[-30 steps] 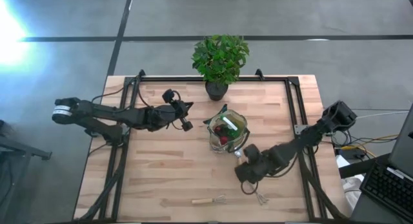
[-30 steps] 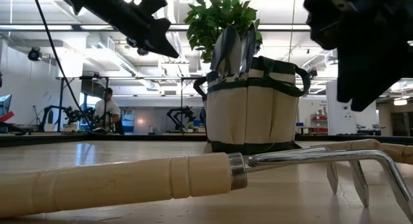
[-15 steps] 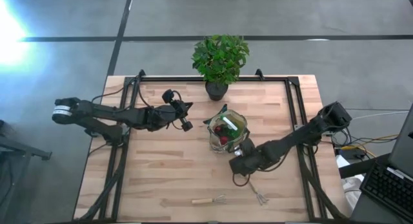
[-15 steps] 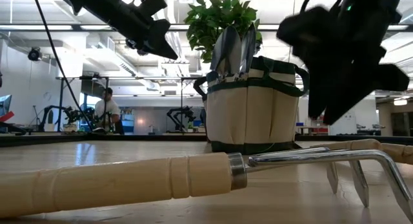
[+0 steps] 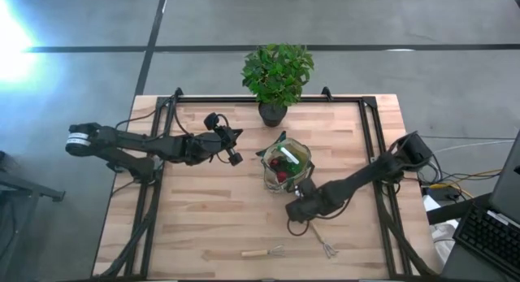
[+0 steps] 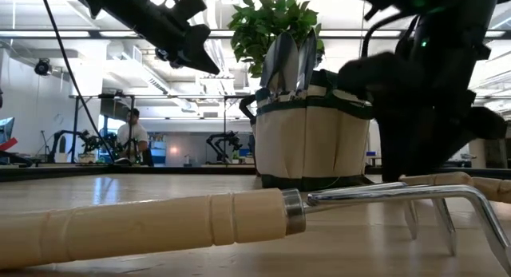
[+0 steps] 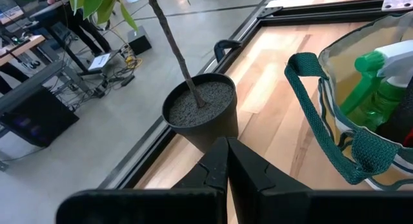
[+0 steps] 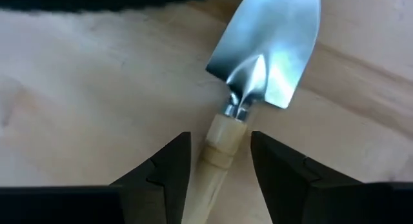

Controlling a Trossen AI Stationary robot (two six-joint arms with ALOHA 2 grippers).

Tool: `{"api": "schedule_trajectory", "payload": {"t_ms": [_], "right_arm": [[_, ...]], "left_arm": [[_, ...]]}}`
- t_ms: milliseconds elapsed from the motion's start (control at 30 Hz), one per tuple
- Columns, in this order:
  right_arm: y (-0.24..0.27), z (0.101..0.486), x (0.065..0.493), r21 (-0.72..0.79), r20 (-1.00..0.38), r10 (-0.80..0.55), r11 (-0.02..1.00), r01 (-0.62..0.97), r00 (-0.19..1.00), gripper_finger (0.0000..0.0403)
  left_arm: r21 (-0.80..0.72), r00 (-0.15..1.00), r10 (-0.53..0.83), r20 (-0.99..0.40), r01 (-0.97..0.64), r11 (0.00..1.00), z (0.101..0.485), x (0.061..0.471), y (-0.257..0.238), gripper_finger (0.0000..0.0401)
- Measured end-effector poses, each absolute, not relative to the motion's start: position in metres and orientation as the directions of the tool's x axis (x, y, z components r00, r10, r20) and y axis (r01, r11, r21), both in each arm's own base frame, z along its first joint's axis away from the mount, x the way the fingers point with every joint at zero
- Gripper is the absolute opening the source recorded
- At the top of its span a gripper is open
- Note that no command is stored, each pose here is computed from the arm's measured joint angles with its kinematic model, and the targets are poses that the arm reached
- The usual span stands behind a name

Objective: Pick & Place Garden tools in Gardening bag
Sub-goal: Put the brown trowel into the side pocket of the gardening bag

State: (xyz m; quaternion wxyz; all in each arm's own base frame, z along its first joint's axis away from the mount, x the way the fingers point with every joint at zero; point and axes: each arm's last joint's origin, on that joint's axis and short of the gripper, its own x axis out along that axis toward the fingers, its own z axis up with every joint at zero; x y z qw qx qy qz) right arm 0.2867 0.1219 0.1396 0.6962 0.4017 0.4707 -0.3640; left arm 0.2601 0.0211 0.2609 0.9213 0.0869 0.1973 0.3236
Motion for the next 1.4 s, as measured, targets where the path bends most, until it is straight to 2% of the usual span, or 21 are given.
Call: {"api": "schedule_trajectory", "payload": {"t_ms": [200, 367, 767, 1200, 1400], "right_arm": [[0.119, 0.129, 0.291, 0.181, -0.955, -0.14, 0.417, 0.891, 0.26, 0.0165], [0.117, 0.125, 0.291, 0.157, -0.959, -0.149, 0.426, 0.891, 0.241, 0.0151], [0.115, 0.125, 0.289, 0.126, -0.964, -0.153, 0.452, 0.883, 0.216, 0.0054], [0.114, 0.135, 0.286, 0.122, -0.97, -0.129, 0.472, 0.873, 0.205, 0.0052], [0.109, 0.144, 0.271, 0.032, -0.985, -0.137, 0.462, 0.886, 0.107, 0.0052]], "left_arm": [[0.286, 0.712, 0.63, -0.31, -0.562, 0.776, 0.26, 0.26, 0.021, 0.0012], [0.287, 0.711, 0.63, -0.312, -0.562, 0.776, 0.26, 0.26, 0.021, 0.0012], [0.289, 0.71, 0.63, -0.314, -0.561, 0.776, 0.26, 0.26, 0.021, 0.0012], [0.29, 0.71, 0.63, -0.315, -0.56, 0.776, 0.26, 0.26, 0.021, 0.0012], [0.293, 0.707, 0.63, -0.322, -0.558, 0.776, 0.259, 0.259, 0.021, 0.0012]]}}
